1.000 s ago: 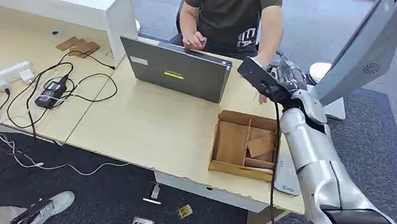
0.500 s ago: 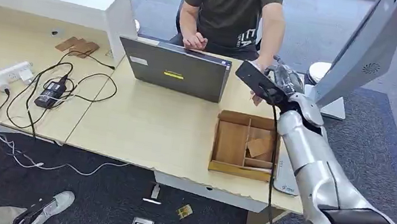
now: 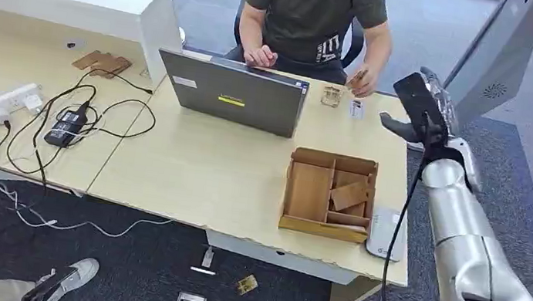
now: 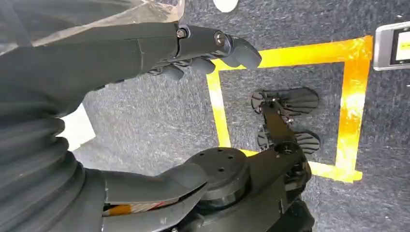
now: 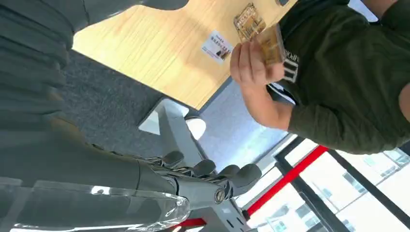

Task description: Pass the card to the sensor for recognition and then transmit it.

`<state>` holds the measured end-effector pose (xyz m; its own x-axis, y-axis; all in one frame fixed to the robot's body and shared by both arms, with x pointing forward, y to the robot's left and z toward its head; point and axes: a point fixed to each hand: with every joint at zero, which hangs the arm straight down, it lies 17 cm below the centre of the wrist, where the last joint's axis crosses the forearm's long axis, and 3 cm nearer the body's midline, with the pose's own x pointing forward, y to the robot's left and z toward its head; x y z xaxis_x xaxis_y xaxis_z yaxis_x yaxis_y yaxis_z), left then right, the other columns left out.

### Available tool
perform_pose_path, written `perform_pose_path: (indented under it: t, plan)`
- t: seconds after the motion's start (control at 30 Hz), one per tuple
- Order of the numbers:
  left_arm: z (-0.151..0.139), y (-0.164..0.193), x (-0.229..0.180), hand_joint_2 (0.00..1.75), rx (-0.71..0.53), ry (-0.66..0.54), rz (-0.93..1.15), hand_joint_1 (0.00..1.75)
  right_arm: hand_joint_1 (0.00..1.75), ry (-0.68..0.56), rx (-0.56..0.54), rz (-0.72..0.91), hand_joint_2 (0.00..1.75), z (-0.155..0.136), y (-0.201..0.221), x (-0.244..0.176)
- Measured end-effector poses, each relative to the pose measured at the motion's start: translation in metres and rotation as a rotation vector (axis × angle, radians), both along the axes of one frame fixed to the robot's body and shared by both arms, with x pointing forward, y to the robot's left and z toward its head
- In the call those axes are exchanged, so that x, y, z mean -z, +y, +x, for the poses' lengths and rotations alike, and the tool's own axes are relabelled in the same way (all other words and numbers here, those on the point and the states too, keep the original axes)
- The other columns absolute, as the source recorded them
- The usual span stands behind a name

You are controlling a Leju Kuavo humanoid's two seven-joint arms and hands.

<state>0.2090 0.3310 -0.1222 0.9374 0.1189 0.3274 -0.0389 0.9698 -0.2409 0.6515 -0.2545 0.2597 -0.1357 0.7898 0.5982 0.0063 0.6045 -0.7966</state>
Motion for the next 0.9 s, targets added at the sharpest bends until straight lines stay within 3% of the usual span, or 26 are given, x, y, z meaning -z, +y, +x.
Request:
perform_pose_path:
  t: [0.23, 0.37, 0.47, 0.53, 0.63, 0.73, 0.8, 0.9]
  plan:
    - [-0.005, 0.0, 0.004, 1.75, -0.002, 0.024, 0.001, 0.0, 0.0, -0.045, 0.034, 0.051, 1.75, -0.002, -0.02, -0.013]
    - [-0.01, 0.002, 0.006, 1.75, -0.078, 0.075, 0.014, 0.0, 0.0, -0.032, 0.112, 0.368, 1.75, -0.015, -0.073, 0.003]
    - [-0.007, 0.007, 0.009, 1.75, -0.101, 0.043, 0.056, 0.0, 0.0, 0.007, 0.202, 0.648, 1.75, -0.044, -0.151, 0.049]
    - [0.036, 0.027, 0.001, 1.75, -0.106, -0.185, 0.18, 0.0, 0.0, 0.006, 0.234, 0.699, 1.75, -0.065, -0.19, 0.073]
    - [0.143, 0.08, -0.074, 1.75, -0.013, -0.886, 0.281, 0.0, 0.0, 0.001, 0.342, 0.715, 1.75, -0.093, -0.247, 0.105]
    - [0.18, 0.122, -0.167, 1.75, 0.019, -1.376, 0.352, 0.0, 0.0, 0.053, 0.477, 0.8, 1.75, -0.131, -0.298, 0.151]
    - [0.205, 0.146, -0.193, 1.75, 0.06, -1.42, 0.458, 0.0, 0.0, 0.089, 0.567, 0.866, 1.75, -0.154, -0.317, 0.183]
    - [0.237, 0.145, -0.226, 1.75, 0.13, -1.386, 0.563, 0.0, 0.0, 0.151, 0.607, 0.841, 1.75, -0.174, -0.315, 0.219]
